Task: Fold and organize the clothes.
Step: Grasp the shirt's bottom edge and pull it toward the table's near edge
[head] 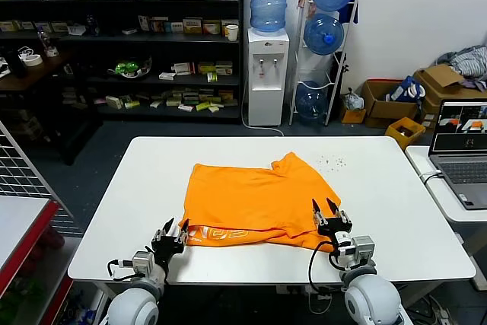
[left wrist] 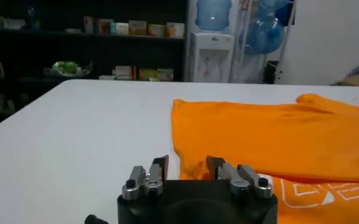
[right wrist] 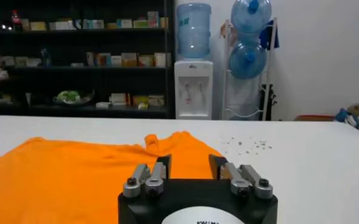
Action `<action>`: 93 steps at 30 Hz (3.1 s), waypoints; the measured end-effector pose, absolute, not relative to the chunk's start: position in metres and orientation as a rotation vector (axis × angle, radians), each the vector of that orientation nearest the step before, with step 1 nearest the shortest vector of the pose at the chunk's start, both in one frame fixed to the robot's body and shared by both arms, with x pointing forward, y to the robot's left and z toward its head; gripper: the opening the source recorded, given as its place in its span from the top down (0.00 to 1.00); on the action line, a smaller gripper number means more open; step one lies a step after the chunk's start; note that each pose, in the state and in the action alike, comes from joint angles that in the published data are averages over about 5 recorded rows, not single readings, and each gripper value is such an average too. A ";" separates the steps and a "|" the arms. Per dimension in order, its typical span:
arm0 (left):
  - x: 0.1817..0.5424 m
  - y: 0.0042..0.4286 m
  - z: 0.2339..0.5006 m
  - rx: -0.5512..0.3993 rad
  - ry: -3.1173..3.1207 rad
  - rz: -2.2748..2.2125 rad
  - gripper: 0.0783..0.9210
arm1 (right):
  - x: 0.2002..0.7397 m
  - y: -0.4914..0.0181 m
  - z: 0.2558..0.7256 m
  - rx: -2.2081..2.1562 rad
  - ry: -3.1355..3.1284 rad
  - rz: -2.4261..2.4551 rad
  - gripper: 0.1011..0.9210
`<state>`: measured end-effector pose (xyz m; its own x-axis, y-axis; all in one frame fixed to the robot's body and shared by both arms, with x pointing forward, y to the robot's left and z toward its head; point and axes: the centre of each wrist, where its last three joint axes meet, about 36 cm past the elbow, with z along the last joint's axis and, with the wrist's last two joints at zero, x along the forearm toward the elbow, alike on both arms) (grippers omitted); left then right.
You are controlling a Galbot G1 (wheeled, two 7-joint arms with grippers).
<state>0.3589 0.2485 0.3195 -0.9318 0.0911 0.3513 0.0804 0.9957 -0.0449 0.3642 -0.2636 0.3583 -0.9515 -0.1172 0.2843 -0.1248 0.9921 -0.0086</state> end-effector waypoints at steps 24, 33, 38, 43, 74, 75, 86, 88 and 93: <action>0.318 0.253 0.326 -0.176 -2.700 0.109 0.12 | 0.315 -0.292 0.335 0.150 -2.625 -0.021 0.12; 0.332 0.250 0.327 -0.194 -2.702 0.115 0.12 | 0.316 -0.291 0.332 0.128 -2.597 -0.035 0.15; 0.337 0.249 0.323 -0.193 -2.692 0.103 0.17 | 0.315 -0.291 0.331 0.117 -2.583 -0.040 0.32; 0.338 0.248 0.318 -0.197 -2.679 0.096 0.34 | 0.314 -0.292 0.331 0.107 -2.579 -0.038 0.50; 0.321 0.260 0.344 -0.137 -2.712 0.100 0.99 | 0.287 -0.299 0.361 0.057 -2.596 -0.047 0.97; 0.319 0.260 0.346 -0.133 -2.712 0.101 0.99 | 0.284 -0.298 0.362 0.060 -2.594 -0.044 0.97; 0.279 0.256 0.353 -0.135 -2.669 0.132 0.86 | 0.256 -0.294 0.365 0.089 -2.546 0.022 0.75; 0.275 0.256 0.355 -0.134 -2.664 0.135 0.79 | 0.254 -0.295 0.368 0.092 -2.550 0.056 0.68; 0.272 0.260 0.366 -0.126 -2.674 0.133 0.63 | 0.256 -0.301 0.382 0.096 -2.590 0.122 0.50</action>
